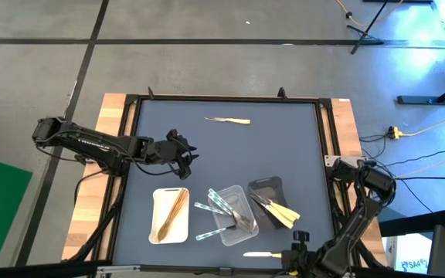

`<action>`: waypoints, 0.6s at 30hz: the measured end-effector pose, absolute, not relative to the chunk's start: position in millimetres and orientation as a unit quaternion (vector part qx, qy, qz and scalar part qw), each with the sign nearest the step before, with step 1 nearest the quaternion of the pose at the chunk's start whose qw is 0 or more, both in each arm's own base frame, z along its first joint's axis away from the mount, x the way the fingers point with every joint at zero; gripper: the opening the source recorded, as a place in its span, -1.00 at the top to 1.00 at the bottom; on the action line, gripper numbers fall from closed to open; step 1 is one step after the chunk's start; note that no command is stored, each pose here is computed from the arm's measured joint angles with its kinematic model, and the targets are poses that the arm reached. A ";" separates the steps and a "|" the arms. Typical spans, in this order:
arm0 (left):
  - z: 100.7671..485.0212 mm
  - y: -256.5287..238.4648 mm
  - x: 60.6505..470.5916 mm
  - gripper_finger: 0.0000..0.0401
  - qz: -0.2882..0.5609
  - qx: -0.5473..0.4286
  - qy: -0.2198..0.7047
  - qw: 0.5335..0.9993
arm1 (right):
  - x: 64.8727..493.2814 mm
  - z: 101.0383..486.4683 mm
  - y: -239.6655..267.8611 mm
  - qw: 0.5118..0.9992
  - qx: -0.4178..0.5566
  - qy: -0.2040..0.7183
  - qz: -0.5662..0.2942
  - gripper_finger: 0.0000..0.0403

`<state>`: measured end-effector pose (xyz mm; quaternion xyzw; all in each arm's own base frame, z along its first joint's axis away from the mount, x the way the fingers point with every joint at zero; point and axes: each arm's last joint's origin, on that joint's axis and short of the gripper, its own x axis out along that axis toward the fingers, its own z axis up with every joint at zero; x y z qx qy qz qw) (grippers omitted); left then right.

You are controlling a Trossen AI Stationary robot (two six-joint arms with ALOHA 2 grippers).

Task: Sort silverware by color (type)
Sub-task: Put the yellow table knife into the black transparent bin

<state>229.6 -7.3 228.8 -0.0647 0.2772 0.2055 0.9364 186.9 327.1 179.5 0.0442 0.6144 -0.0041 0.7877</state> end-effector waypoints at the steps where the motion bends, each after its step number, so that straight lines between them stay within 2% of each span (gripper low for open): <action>1: 228.8 -7.3 229.6 0.37 0.206 -0.065 0.277 0.936 | 186.9 177.1 327.1 0.786 0.040 0.617 -0.007 0.24; 18: 228.8 -7.3 229.6 0.37 0.205 -0.065 0.277 0.936 | 187.0 148.7 328.1 0.765 0.002 0.643 -0.038 0.24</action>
